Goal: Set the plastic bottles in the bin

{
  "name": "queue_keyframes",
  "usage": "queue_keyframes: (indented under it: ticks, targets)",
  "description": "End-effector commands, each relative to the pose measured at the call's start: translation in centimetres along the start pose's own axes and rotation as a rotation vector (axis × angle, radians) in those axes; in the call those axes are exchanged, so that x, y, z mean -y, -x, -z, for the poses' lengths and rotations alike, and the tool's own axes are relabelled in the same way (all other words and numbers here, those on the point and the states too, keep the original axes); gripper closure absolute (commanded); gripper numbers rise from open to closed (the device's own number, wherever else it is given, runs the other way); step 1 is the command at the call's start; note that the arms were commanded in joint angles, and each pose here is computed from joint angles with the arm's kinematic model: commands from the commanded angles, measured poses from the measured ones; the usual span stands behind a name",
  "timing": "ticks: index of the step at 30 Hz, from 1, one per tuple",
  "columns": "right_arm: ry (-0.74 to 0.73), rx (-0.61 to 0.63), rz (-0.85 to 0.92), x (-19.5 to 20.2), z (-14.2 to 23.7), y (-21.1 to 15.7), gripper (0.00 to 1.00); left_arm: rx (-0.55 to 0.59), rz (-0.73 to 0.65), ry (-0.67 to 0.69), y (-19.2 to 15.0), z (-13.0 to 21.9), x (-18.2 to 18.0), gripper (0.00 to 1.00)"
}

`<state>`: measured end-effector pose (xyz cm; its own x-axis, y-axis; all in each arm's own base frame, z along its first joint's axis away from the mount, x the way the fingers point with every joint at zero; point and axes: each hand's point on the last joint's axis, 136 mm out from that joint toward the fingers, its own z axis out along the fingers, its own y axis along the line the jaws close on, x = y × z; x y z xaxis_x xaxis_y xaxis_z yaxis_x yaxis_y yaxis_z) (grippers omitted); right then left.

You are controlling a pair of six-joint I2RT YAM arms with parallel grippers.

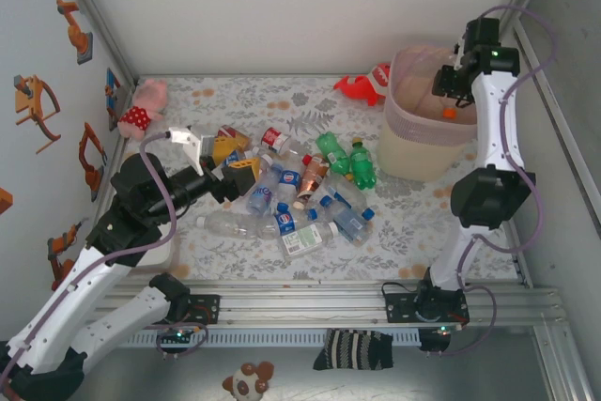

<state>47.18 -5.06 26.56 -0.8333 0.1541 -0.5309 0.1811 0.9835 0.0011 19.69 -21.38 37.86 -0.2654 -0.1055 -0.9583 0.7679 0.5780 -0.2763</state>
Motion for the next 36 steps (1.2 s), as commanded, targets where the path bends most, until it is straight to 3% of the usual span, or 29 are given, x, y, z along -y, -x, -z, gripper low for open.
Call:
queue_keyframes:
  ticks: [1, 9, 19, 36]
  targets:
    - [-0.044, -0.065, 0.013, 0.8, -1.9, -1.2, 0.55, 0.011, 0.018, 0.015, -0.1, 0.2, -0.3, 0.2]
    - [-0.062, -0.189, 0.009, 1.0, -7.5, -4.4, 0.52, -0.001, 0.039, 0.035, -1.0, 0.1, -0.9, 0.2]
    - [-0.057, -0.28, -0.009, 0.7, -11.7, -7.5, 0.47, -0.003, 0.061, 0.064, -1.5, -0.1, -1.6, 0.2]
    - [-0.032, -0.226, -0.024, 0.4, -9.0, -6.4, 0.28, -0.022, 0.092, 0.184, -2.4, 0.1, -3.7, 0.19]
